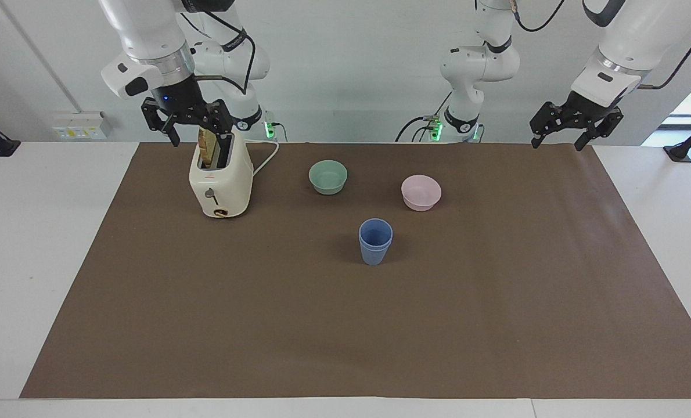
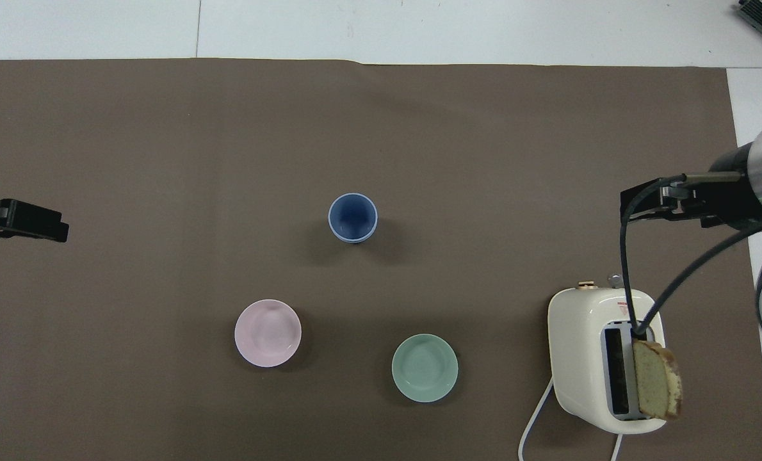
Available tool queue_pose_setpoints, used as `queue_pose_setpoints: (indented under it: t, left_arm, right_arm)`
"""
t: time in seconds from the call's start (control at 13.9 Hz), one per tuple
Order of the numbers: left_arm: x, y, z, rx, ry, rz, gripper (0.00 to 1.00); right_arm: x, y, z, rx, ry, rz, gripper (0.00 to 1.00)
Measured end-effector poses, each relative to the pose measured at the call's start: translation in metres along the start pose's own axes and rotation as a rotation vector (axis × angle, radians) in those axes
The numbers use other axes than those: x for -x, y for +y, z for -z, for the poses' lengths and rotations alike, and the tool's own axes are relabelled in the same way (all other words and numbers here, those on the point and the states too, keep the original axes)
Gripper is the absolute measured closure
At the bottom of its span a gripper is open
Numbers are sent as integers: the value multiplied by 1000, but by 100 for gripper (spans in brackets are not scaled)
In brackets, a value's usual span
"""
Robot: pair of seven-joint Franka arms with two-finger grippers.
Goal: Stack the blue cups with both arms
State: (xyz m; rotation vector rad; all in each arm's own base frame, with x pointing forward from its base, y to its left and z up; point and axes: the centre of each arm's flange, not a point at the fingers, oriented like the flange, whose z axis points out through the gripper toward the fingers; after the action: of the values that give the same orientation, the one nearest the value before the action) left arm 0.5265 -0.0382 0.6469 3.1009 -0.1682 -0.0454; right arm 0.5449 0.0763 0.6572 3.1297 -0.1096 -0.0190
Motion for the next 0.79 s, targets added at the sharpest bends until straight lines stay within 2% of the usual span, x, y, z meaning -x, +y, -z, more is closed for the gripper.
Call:
queue_pose_setpoints:
  t: [0.79]
  left_arm:
    - [0, 0, 0, 0, 0, 0, 0]
  right_arm:
    - [4, 8, -11, 11, -30, -33, 0]
